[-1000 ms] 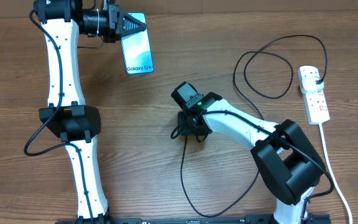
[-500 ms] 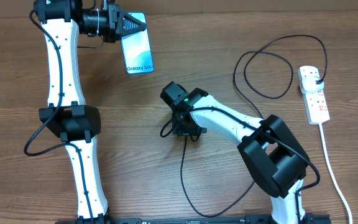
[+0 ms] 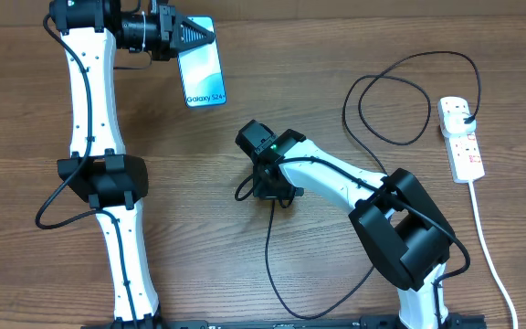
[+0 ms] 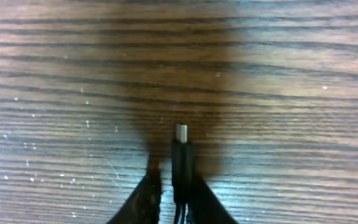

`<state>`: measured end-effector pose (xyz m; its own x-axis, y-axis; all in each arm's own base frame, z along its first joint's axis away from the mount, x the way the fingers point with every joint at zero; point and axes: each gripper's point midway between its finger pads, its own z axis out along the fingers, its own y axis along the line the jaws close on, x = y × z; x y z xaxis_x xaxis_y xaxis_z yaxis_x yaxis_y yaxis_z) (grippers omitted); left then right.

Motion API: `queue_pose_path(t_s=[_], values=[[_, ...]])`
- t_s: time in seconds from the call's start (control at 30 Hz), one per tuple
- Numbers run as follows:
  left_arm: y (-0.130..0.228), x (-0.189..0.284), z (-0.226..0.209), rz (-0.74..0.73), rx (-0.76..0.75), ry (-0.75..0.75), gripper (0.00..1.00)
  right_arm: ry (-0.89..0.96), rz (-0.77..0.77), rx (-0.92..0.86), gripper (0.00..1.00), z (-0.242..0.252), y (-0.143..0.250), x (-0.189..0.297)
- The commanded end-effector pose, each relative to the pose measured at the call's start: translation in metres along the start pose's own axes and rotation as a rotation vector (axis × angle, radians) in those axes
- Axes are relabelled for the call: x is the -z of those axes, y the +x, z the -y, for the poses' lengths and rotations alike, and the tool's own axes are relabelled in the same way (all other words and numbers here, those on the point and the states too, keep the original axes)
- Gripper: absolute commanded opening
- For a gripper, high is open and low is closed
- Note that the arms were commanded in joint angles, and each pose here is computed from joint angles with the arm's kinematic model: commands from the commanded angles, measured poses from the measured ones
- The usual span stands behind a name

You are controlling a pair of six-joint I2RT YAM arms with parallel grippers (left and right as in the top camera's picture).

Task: Plug charger to phone and switch on socket
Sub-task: 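Close the right gripper on the black cable connector, then lift the cable connector with the right gripper toward the phone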

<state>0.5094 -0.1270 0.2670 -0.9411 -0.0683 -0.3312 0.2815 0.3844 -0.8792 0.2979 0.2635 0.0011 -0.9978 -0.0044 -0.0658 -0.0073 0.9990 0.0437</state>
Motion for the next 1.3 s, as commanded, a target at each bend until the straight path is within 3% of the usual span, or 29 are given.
queue_pose_path(t_s=[0.0,0.3,0.43,0.57,0.77,1.03,1.27], values=[[-0.002,0.000,0.014,0.005,0.014,0.052,0.05,0.010,-0.004,-0.004,0.10,-0.001,-0.002,-0.006],[-0.005,0.004,0.012,0.017,0.024,0.049,0.05,-0.085,-0.057,-0.017,0.08,-0.016,0.000,0.001],[-0.011,0.009,0.009,0.038,0.051,0.047,0.04,-0.308,-0.168,-0.025,0.06,-0.049,0.008,0.011],[-0.018,0.019,0.006,0.065,0.084,0.046,0.04,-0.725,-0.292,0.090,0.06,-0.098,0.012,0.051],[-0.022,0.027,0.004,0.083,0.087,0.054,0.04,-1.101,-0.323,0.133,0.05,-0.108,-0.016,0.106],[-0.028,0.034,0.027,0.085,0.033,0.188,0.05,-1.420,-0.277,0.171,0.04,-0.083,-0.069,0.171],[-0.027,0.031,0.035,0.073,0.018,0.223,0.05,-1.502,-0.231,0.224,0.04,-0.078,-0.089,0.205]])
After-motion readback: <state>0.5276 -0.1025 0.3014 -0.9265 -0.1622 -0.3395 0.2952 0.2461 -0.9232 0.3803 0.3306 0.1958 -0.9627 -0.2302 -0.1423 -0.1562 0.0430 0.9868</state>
